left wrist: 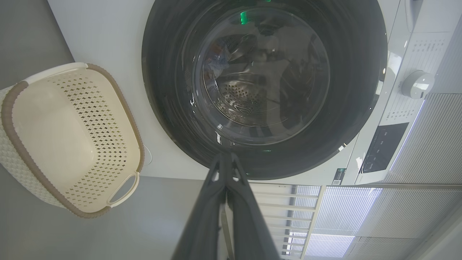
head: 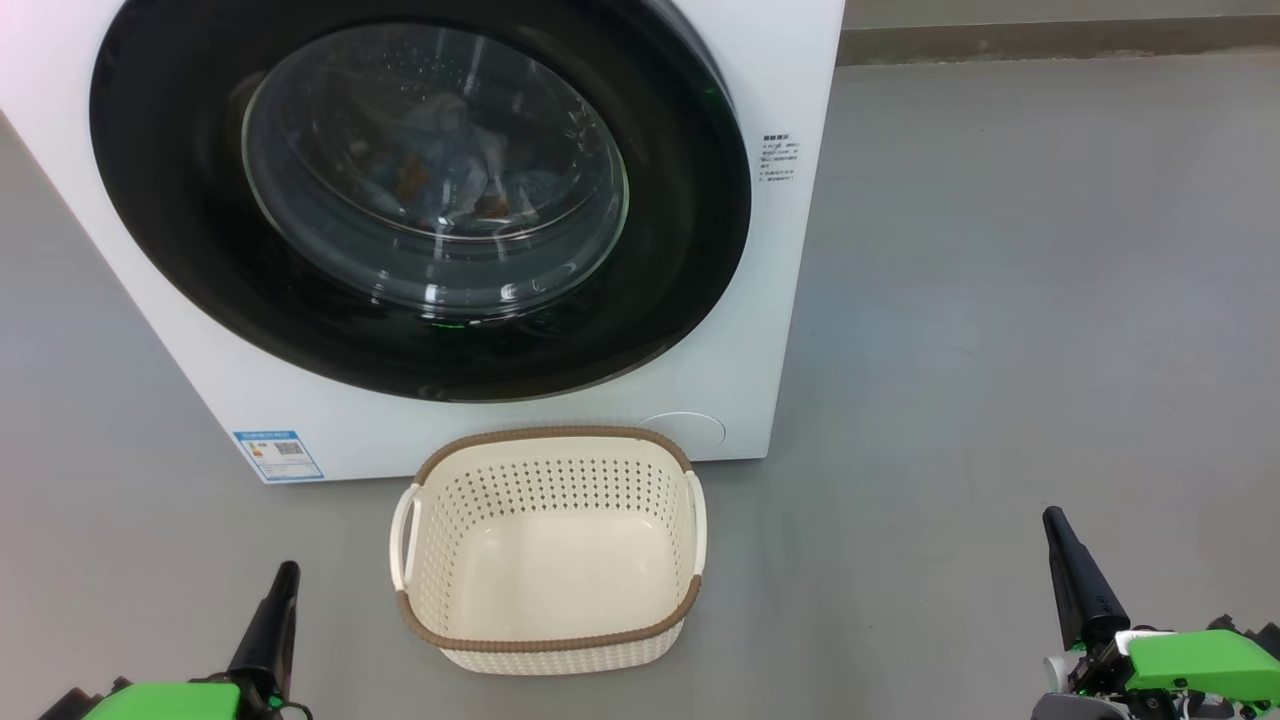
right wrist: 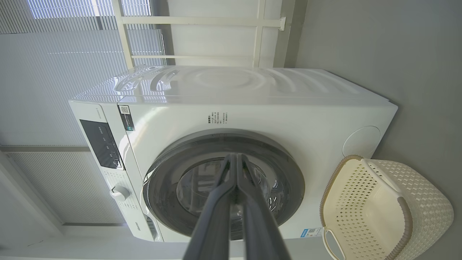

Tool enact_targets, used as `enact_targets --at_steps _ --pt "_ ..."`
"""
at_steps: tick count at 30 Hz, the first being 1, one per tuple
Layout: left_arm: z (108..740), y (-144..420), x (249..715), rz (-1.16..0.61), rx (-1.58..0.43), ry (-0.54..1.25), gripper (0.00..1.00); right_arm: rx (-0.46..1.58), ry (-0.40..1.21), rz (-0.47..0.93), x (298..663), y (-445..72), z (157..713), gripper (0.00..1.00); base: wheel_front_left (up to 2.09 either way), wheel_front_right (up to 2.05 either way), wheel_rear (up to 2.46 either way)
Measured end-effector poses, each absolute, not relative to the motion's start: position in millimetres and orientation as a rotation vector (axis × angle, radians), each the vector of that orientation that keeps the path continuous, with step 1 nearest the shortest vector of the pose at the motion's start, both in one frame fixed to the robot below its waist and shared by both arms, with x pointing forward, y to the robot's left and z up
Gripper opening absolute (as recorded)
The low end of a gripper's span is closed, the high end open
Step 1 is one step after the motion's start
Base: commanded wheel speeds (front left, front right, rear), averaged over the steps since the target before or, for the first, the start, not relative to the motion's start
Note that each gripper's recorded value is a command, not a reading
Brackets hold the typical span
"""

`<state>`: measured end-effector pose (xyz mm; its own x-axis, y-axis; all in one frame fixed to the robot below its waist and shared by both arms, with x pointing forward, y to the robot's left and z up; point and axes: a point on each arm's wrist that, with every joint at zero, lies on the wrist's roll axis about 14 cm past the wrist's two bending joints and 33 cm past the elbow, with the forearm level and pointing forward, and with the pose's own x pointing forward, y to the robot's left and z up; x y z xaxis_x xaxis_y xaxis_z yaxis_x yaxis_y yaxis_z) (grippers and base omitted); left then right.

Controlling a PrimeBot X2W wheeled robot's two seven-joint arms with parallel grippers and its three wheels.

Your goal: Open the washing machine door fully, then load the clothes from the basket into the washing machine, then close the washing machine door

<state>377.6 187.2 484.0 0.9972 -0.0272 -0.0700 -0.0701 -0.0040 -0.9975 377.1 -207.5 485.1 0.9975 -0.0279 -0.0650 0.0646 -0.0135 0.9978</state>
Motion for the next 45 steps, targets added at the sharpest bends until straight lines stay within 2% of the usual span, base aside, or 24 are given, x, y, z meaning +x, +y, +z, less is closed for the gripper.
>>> enact_targets --at_steps 45 --pt "484.0 187.6 377.6 0.035 -1.576 0.075 0.0 1.585 0.026 -0.076 376.8 -208.4 484.8 0.0 0.0 0.0 0.0"
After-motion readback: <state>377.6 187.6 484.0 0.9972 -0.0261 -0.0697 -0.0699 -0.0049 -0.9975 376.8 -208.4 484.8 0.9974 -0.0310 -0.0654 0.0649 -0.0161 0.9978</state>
